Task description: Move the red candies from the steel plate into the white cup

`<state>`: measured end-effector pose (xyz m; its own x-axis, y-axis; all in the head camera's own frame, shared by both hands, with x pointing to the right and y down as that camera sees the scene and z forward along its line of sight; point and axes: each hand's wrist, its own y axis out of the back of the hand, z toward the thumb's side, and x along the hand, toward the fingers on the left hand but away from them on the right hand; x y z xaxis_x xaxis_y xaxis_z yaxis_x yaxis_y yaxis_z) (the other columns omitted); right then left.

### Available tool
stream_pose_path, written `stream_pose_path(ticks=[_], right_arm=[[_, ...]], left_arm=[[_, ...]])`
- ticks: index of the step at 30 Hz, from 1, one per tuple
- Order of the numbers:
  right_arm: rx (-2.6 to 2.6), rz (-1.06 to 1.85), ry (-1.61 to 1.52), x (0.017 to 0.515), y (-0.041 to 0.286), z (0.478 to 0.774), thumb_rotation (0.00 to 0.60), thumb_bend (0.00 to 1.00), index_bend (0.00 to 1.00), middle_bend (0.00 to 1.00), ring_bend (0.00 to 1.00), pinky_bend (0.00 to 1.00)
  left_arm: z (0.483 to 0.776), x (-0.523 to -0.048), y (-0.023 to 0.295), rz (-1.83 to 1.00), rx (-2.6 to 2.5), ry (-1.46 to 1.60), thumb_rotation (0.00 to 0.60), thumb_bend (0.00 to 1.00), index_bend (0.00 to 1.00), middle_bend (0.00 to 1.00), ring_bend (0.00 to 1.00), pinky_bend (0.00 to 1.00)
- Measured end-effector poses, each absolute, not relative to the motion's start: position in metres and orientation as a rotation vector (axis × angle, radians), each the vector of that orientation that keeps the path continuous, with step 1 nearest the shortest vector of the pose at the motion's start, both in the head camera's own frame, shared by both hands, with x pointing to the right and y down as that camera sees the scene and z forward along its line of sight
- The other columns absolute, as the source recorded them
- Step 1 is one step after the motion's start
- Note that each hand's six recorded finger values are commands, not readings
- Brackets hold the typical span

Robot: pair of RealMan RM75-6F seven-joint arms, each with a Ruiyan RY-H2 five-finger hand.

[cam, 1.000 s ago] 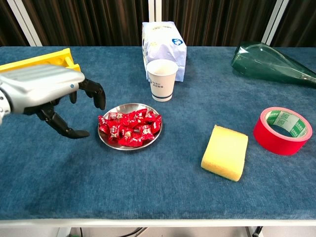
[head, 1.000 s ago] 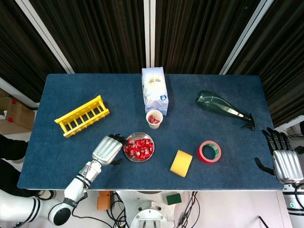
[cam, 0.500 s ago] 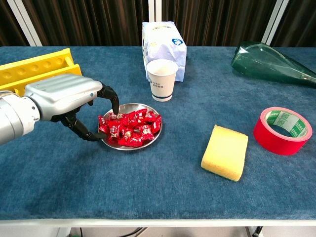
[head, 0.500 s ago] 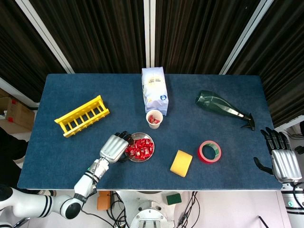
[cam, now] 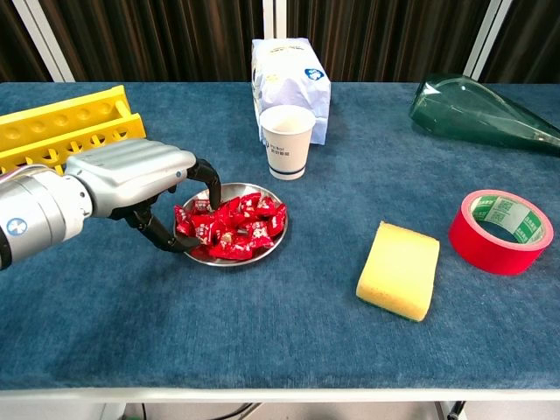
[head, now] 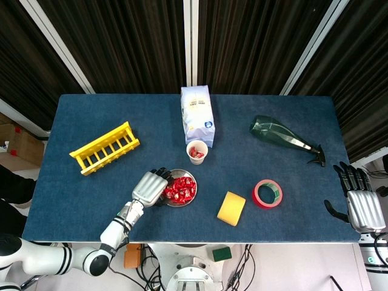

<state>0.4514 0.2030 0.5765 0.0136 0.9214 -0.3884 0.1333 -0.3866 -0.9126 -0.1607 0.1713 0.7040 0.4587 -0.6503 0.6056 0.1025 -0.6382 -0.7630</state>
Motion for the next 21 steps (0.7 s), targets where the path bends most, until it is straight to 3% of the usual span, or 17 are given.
stream_pose_path(ticks=[12,16,21], right_arm=[[-1.595,1.446,-1.105,0.4519,0.202,0.5773,0.6,0.29,0.0,0.0,0.0,0.0],[-1.594,1.447,-1.104,0.452,0.202,0.5776,0.6,0.29,0.0,0.0,0.0,0.0],[-1.596,1.45,-1.097,0.4514,0.2024,0.5784,0.6,0.29,0.0,0.0,0.0,0.0]], left_arm=[[0.7091,-0.1546,0.1742,-1.242,-1.972,0.448,0.519,0.31,0.44,0.23,0.15,0.33],[0.71,-0.155,0.1745,-1.245,-1.973,0.448,0.579,0.32,0.49,0.23,0.15,0.33],[0.7114,-0.1554,0.1744,-1.249,-1.972,0.454,0.6,0.35,0.54,0.24,0.15,0.33]])
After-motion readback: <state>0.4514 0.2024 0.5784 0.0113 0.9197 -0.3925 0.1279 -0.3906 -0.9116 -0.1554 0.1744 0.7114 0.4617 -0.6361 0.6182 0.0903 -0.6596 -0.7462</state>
